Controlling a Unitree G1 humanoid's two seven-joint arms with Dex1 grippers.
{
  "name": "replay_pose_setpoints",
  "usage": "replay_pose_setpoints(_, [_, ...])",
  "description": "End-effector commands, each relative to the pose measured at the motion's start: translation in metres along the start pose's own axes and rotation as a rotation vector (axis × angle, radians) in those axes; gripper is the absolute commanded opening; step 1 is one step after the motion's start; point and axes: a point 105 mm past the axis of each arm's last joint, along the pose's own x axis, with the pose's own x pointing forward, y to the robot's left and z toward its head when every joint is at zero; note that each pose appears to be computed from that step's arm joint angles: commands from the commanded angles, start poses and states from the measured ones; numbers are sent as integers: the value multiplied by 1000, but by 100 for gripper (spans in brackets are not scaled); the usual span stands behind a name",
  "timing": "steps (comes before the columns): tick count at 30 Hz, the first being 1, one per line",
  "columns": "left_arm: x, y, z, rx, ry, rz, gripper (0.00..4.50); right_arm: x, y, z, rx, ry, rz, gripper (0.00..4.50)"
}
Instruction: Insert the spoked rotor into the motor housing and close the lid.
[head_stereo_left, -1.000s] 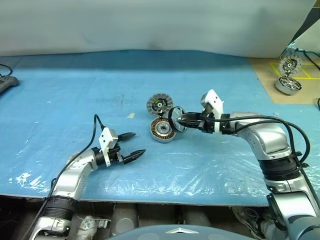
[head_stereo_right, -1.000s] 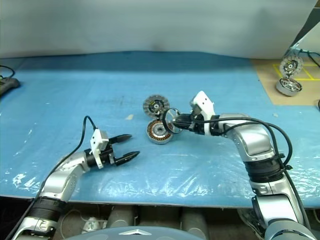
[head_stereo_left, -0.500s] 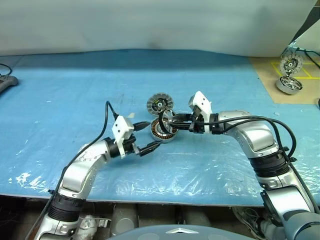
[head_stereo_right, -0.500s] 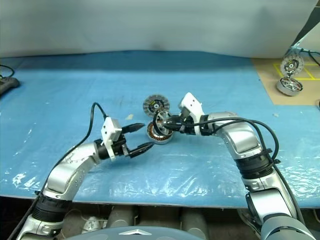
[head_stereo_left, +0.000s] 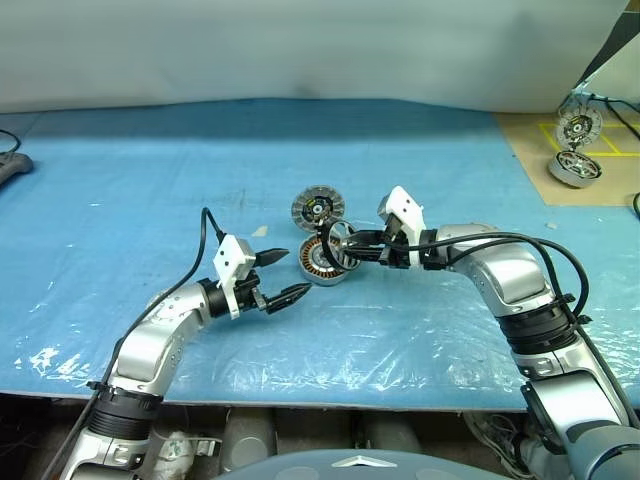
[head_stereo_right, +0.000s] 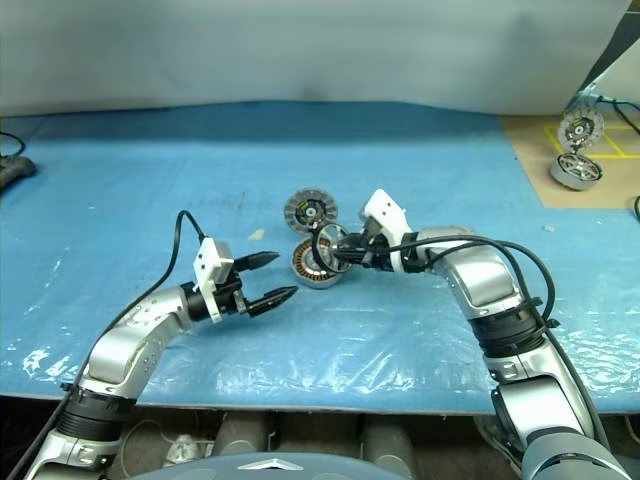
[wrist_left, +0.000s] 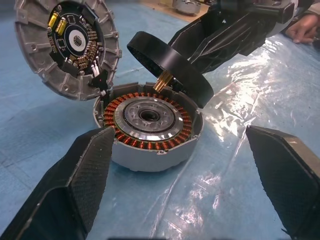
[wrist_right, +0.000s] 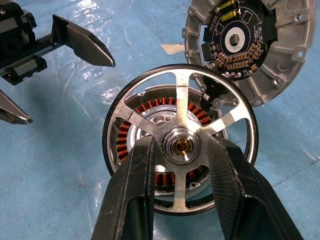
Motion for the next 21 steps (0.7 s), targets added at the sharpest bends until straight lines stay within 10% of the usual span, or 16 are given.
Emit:
replay_pose_setpoints(1, [3, -8, 15, 43, -35, -17, 450, -1, 2, 16, -44, -48, 8, 121])
replay_pose_setpoints(11, [-4, -7, 24, 37, -27, -3, 450, 4, 9, 40, -55, -110, 49, 121])
replay_pose_setpoints(21, [-30, 12, -26, 7, 15, 32, 450, 11, 7, 32, -43, -88, 47, 121])
